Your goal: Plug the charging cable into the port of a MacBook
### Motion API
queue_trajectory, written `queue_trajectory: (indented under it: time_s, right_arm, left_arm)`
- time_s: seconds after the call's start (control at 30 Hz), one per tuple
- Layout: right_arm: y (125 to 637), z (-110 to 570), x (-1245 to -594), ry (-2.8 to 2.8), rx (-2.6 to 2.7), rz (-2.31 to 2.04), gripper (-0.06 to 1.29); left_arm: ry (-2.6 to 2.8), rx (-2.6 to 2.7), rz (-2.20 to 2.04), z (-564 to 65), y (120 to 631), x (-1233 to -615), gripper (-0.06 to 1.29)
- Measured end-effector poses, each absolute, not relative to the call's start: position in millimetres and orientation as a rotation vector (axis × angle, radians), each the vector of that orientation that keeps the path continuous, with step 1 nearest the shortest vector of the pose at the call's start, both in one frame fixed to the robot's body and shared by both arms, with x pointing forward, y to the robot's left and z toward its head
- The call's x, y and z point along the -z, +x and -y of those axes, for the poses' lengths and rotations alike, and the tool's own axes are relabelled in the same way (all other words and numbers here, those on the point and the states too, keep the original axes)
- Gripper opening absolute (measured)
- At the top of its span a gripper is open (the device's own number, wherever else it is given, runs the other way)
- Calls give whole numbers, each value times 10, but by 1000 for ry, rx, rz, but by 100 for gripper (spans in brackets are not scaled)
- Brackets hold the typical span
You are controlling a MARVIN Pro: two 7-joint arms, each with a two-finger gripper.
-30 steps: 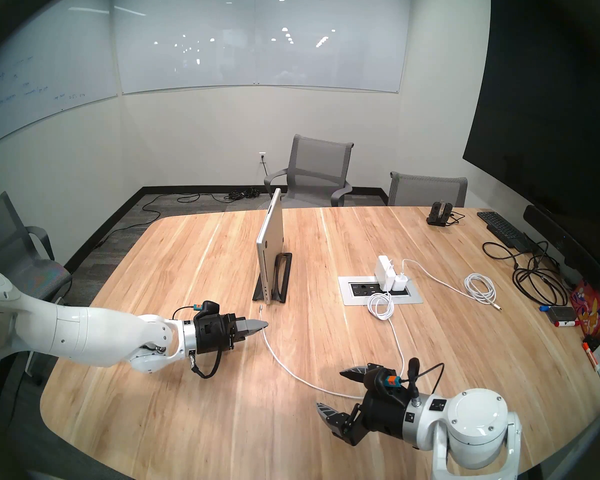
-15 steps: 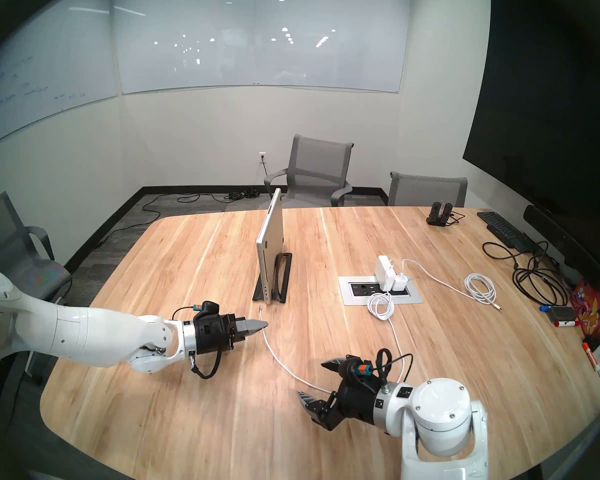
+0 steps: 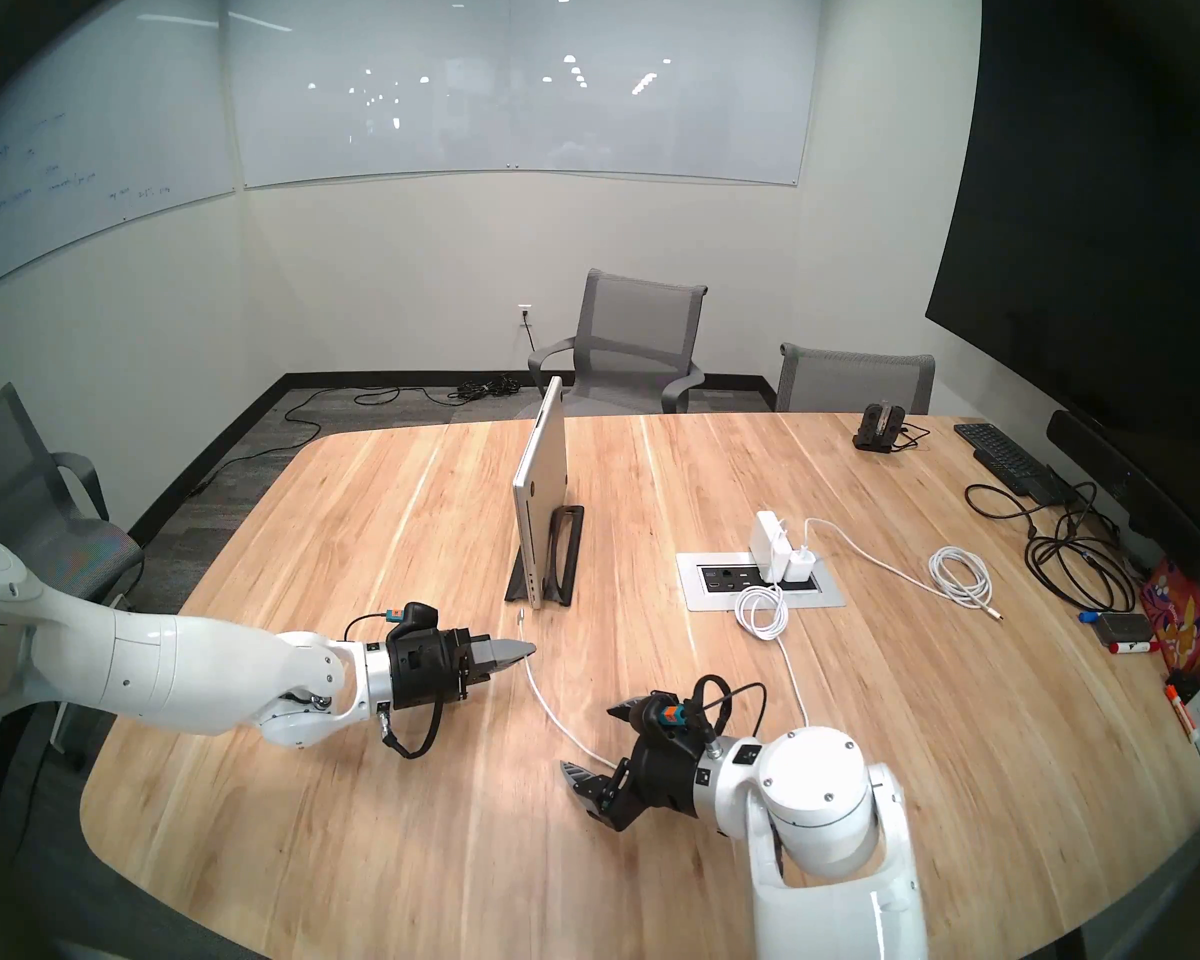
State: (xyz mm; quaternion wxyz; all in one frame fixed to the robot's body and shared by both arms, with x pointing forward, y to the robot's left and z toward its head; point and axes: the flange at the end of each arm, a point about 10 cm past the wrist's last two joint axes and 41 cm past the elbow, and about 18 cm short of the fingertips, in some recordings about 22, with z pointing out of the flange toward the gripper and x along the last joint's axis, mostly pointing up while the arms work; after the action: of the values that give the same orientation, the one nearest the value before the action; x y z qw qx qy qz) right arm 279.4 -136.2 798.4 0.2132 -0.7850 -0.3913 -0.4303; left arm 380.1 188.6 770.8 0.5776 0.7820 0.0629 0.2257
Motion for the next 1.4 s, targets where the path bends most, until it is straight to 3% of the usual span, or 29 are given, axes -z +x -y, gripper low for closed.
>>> queue_trajectory:
  time_s: [1.4]
  right_arm:
    - [3657,858,-8102,-2231,1300,1076,120]
  left_arm:
    - [1823,-532,-142,-1891,3796,-7702,-2]
